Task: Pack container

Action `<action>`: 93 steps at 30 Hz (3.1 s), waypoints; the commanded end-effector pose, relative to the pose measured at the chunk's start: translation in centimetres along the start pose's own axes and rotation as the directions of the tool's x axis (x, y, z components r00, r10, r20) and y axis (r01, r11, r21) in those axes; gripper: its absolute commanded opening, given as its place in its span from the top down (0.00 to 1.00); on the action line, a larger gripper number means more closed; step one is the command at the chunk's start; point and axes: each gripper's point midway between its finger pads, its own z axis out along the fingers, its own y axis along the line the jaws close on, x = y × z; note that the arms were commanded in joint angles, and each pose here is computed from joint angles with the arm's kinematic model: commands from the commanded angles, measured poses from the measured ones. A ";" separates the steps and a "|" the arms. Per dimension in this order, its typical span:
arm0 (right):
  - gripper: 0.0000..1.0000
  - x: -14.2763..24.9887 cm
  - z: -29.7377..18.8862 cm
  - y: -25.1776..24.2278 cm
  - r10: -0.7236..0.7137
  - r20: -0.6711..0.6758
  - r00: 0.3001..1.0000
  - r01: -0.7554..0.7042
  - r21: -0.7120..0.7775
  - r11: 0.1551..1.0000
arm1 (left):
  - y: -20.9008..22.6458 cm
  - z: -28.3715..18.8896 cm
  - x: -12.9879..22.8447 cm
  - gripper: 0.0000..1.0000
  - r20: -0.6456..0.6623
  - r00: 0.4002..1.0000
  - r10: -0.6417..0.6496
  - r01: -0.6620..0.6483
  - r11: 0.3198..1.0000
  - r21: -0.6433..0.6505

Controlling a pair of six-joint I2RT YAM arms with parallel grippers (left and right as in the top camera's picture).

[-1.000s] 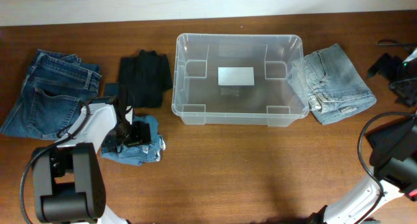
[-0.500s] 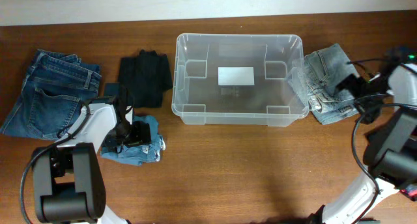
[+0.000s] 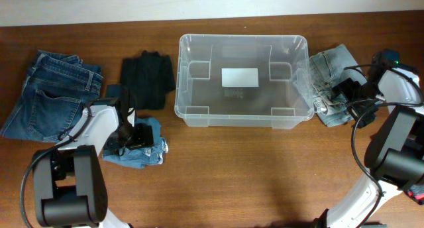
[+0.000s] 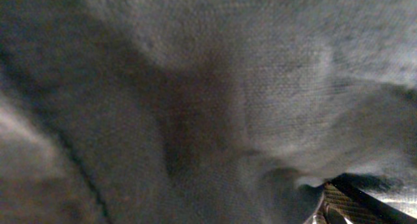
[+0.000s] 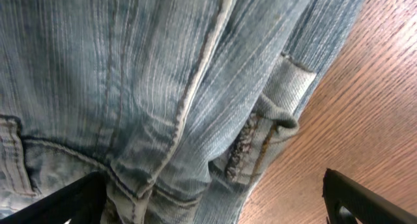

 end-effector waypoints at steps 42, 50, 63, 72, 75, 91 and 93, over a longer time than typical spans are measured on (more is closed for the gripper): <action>0.54 -0.3 2.7 -2.8 0.065 0.003 0.998 -0.066 0.014 0.998 | 0.0 0.6 0.2 0.01 -0.022 1.000 0.016 -0.017 1.000 -0.009; 0.09 0.3 2.6 -3.9 0.078 -0.024 0.997 -0.077 0.054 0.996 | 0.0 0.6 0.2 0.01 -0.022 1.000 0.016 -0.017 1.000 -0.009; 0.25 1.9 5.7 -1.7 0.080 -0.079 0.994 -0.090 -0.136 0.987 | 0.0 0.6 0.2 0.00 -0.022 1.000 0.016 -0.017 1.000 -0.009; 0.72 1.7 5.9 -1.1 0.068 -0.064 0.996 -0.077 -0.156 0.985 | 0.0 0.6 0.2 0.01 -0.022 1.000 0.016 -0.017 1.000 -0.009; 0.81 1.5 5.9 -1.1 0.057 -0.055 0.997 -0.065 -0.158 0.985 | 0.0 0.6 0.2 0.00 -0.022 1.000 0.016 -0.017 1.000 -0.009; 0.96 1.1 5.9 -1.0 -0.048 -0.018 0.999 0.044 -0.165 0.985 | 0.0 0.6 0.2 0.01 -0.022 1.000 0.016 -0.017 1.000 -0.009; 0.96 1.0 5.8 -0.9 -0.053 -0.016 0.998 0.050 -0.167 0.985 | 0.0 0.6 0.2 0.01 -0.022 1.000 0.016 -0.017 1.000 -0.009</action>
